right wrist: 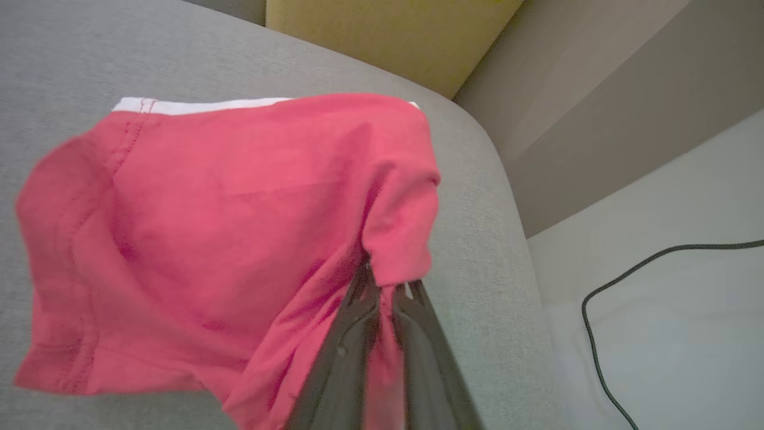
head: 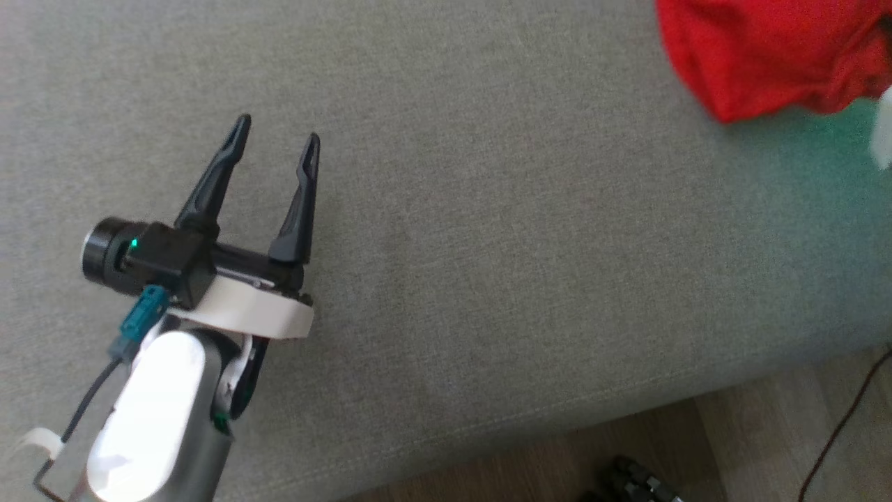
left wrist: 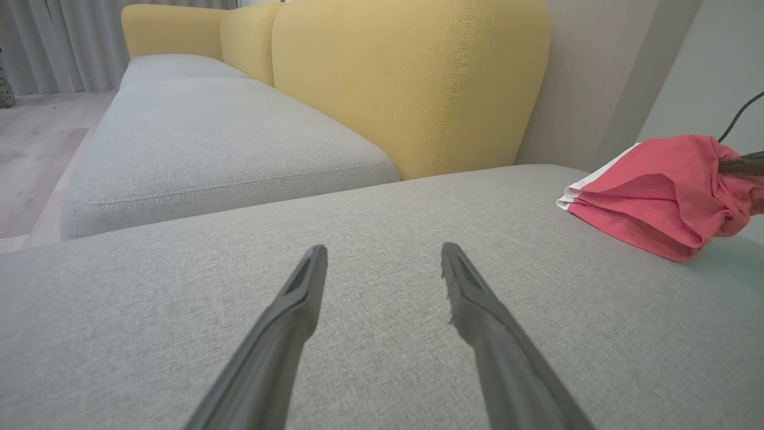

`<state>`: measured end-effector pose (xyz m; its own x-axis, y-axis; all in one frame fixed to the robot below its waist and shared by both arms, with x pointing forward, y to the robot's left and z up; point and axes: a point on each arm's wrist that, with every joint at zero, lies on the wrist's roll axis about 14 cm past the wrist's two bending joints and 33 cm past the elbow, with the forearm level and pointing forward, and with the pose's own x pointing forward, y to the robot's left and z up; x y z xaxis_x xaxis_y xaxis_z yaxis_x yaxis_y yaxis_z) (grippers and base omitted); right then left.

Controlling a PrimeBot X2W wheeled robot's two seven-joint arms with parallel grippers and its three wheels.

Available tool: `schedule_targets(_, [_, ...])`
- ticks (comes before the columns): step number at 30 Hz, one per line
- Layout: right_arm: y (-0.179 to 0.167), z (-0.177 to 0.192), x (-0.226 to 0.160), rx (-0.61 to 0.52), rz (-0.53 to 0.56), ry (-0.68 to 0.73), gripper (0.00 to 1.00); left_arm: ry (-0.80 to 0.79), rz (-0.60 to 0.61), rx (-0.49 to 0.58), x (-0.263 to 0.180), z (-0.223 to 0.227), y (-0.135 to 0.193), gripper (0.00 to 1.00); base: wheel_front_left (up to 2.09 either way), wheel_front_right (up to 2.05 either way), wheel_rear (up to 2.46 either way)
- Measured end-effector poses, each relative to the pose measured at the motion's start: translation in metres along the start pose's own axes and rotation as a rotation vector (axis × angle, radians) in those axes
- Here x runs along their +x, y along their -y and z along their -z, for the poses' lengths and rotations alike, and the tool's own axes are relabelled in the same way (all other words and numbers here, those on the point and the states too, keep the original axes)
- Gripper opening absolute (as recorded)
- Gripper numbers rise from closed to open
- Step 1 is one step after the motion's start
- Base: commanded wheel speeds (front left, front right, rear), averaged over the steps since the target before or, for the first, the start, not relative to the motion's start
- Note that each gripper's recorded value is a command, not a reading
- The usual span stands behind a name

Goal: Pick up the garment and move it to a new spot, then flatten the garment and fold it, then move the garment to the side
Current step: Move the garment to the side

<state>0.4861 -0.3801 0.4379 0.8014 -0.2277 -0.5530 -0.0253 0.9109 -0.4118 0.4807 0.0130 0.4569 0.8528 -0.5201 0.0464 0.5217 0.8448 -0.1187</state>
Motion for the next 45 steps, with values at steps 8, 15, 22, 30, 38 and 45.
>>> schedule_targets(8, [0.009, 0.004, 0.01, 0.039, 0.016, -0.024, 0.0, -0.008, 0.011, -0.008, 0.009, 0.011, -0.003, 1.0, 0.0, 0.0, 0.0])
schedule_targets(15, [0.014, -0.001, 0.011, 0.099, 0.039, 0.0, 1.0, -0.009, 0.017, -0.008, 0.01, 0.011, -0.002, 1.0, 0.0, 0.0, 0.0])
schedule_targets(22, [0.022, -0.015, -0.004, 0.132, 0.072, 0.094, 1.0, 0.014, 0.031, 0.005, 0.011, -0.001, 0.005, 1.0, 0.0, 0.0, 0.0])
schedule_targets(30, [-0.012, -0.028, -0.055, 0.3, 0.063, 0.324, 1.0, 0.009, -0.008, 0.006, -0.01, -0.014, 0.008, 1.0, 0.0, 0.0, 0.0])
schedule_targets(38, [-0.09, -0.028, -0.106, 0.455, -0.036, 0.425, 1.0, 0.002, -0.126, 0.006, -0.046, -0.025, -0.007, 1.0, 0.0, 0.0, 0.0])
schedule_targets(45, [-0.133, -0.068, -0.124, 0.46, -0.152, 0.536, 1.0, 0.009, -0.252, 0.034, -0.079, -0.038, -0.036, 1.0, 0.0, 0.0, 0.0])
